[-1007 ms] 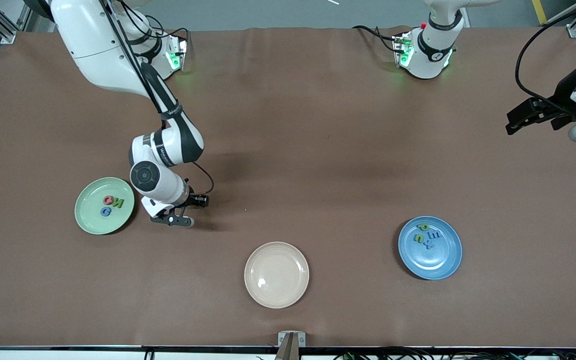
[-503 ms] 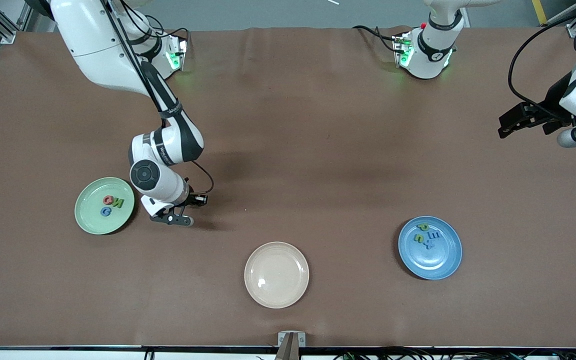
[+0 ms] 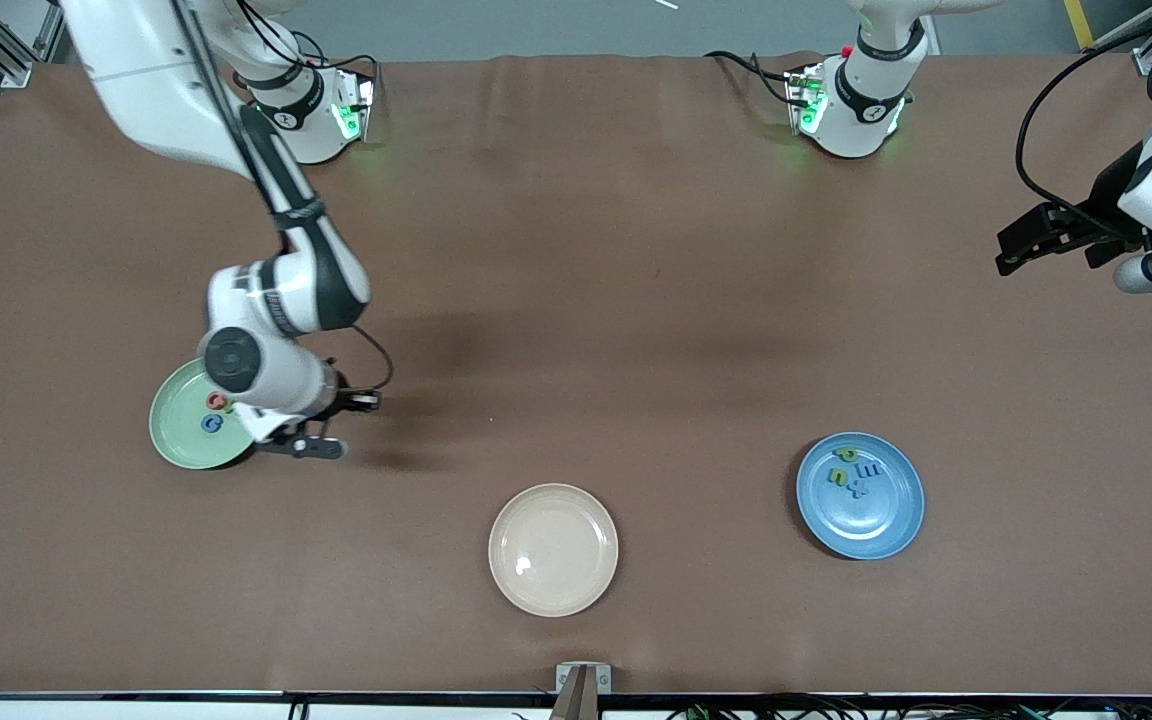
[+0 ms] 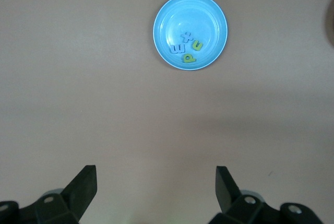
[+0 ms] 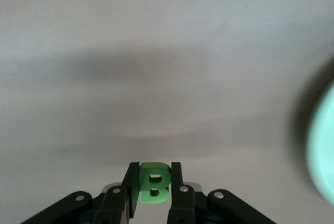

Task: Sort upper and lower case letters into plates
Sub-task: 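Carry B over the green plate and open the right gripper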

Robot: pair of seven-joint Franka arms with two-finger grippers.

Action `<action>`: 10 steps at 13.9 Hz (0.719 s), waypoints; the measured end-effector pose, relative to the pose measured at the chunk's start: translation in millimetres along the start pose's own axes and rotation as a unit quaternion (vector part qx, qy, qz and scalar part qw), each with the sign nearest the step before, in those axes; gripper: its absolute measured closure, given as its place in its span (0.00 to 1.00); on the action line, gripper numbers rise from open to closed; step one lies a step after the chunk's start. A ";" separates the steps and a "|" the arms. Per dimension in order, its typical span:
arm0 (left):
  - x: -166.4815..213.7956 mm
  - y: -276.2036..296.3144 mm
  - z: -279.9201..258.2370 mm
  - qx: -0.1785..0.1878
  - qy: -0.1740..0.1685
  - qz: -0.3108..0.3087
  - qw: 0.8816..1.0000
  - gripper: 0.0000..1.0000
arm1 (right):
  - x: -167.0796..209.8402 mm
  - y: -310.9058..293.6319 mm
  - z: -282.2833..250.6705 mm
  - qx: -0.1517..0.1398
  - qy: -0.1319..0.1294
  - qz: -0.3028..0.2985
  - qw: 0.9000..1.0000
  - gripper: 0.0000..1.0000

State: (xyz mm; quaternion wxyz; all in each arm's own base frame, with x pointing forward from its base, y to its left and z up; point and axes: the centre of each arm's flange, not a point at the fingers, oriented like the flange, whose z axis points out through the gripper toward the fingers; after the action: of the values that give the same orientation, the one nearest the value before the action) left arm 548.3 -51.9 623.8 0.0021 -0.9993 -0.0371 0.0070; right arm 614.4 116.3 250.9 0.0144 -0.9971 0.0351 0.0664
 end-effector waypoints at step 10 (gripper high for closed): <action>-7.5 3.6 -17.4 -0.001 0.013 0.004 1.000 0.00 | 21.4 183.5 31.4 0.013 0.010 -0.067 0.998 0.72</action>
State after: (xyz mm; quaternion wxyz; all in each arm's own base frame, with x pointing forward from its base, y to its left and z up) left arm 541.4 -56.1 641.2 0.0017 -0.9994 -0.0326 -0.0060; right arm 618.2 -67.1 212.4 0.0318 -0.9975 -0.0303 0.0550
